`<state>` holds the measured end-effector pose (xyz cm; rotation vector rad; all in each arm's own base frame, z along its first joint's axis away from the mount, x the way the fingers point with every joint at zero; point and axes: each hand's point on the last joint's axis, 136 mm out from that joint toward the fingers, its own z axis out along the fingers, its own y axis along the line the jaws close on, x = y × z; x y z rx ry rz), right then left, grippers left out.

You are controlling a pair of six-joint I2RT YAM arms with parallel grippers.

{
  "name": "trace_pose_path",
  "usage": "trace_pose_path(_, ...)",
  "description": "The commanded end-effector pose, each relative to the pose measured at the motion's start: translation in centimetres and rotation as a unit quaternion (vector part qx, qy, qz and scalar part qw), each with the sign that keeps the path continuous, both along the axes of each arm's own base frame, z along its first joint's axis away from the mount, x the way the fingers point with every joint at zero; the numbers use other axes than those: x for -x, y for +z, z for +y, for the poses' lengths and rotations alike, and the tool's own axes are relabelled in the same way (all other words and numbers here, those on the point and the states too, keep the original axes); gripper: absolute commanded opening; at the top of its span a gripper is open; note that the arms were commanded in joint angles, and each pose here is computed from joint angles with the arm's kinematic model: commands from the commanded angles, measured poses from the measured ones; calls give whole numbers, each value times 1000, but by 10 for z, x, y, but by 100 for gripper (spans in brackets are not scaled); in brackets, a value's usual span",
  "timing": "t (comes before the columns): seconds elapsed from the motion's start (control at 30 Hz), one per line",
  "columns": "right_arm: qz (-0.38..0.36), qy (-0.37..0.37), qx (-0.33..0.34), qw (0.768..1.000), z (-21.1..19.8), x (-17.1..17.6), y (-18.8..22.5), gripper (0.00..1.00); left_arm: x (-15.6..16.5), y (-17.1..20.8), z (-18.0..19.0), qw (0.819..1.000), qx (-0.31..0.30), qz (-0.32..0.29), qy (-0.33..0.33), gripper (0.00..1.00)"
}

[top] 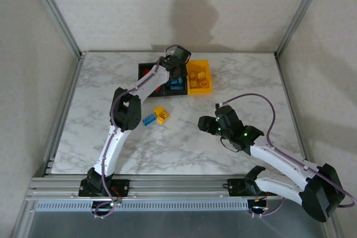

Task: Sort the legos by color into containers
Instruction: Place the lego in the container.

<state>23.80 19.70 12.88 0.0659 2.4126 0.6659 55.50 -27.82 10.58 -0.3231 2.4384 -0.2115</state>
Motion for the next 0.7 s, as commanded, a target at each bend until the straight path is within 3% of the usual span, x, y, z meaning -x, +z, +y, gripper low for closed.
trace_pose_path(0.0,-4,-11,-5,1000,0,-5,6,65,5,29,0,1000,7,-12,-14,58)
trace_pose_path(0.13,-10,-6,-9,1000,2,-6,10,65,21,57,0,999,10,-27,-21,60)
trace_pose_path(0.33,-26,12,-17,999,7,-7,21,65,78,87,12,998,22,-41,-40,64)
trace_pose_path(0.67,-54,85,-43,994,36,-2,37,68,195,71,102,1000,6,-12,9,67)
